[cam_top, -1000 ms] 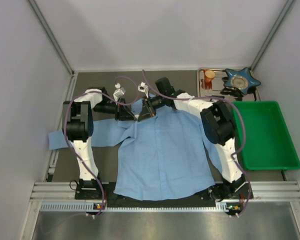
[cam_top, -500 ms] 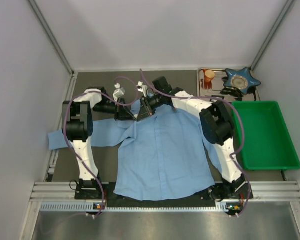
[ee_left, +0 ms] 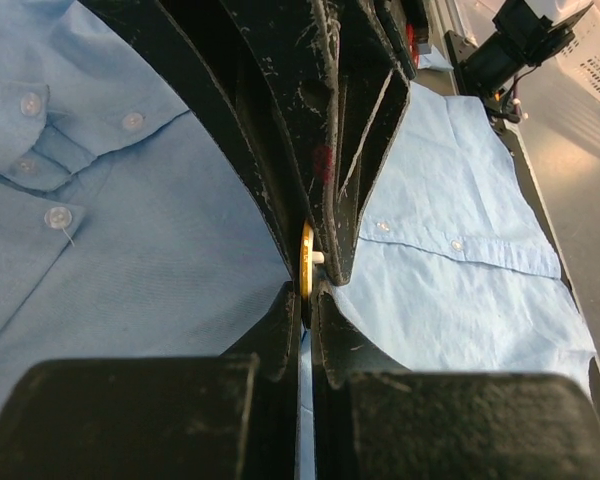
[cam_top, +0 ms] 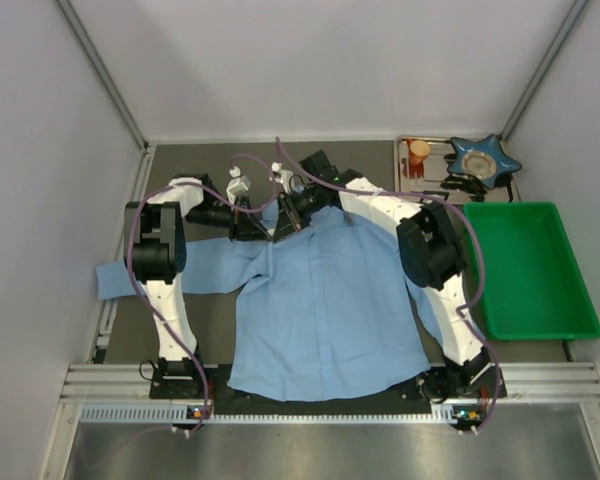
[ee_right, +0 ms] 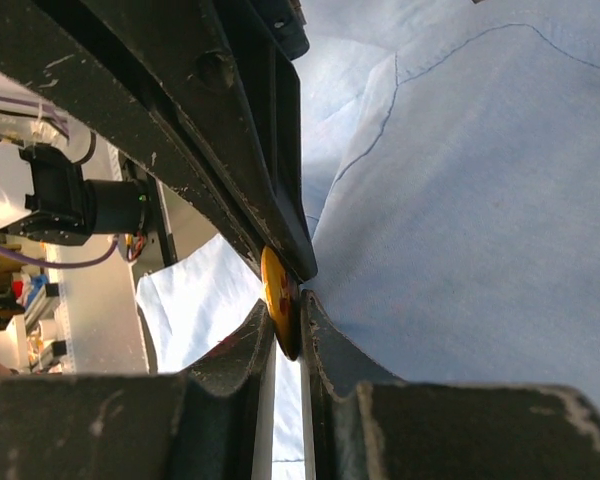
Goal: Pin the brooch onto the clothing
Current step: Pin the brooch to the clothes.
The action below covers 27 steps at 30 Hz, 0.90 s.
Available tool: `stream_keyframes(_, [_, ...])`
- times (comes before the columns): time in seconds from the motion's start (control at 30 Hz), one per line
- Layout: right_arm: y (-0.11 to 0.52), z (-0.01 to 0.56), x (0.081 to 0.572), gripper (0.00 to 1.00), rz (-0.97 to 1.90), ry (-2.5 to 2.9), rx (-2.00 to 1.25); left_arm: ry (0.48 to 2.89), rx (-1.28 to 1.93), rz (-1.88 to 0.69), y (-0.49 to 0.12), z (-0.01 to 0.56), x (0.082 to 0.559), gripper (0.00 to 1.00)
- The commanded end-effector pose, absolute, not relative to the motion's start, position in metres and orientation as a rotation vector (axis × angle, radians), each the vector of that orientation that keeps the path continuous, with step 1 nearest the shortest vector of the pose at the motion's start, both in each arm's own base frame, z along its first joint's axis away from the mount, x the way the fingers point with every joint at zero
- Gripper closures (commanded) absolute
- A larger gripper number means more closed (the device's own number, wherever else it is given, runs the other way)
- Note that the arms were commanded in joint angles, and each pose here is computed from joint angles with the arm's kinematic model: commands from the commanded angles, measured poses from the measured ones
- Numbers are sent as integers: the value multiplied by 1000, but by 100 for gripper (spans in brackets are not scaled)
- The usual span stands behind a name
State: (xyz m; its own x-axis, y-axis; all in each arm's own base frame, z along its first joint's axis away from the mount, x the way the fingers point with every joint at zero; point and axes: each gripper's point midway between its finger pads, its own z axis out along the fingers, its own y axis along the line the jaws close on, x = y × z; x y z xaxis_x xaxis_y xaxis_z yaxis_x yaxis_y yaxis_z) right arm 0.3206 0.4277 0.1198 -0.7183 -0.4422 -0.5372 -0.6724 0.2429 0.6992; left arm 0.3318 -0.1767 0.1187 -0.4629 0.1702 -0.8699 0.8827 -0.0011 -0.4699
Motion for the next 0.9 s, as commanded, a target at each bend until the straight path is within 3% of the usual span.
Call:
stream_keyframes(0.0, [441, 106, 352, 100, 1261, 2317, -949, 1641, 1015, -1636, -195, 166, 307, 100])
stream_keyframes(0.33, [421, 94, 370, 100, 1158, 2396, -821, 1633, 1013, -1625, -192, 168, 306, 100])
stream_keyframes(0.87, [410, 116, 380, 100, 1424, 2285, -734, 1596, 1001, -1606, -191, 174, 308, 100])
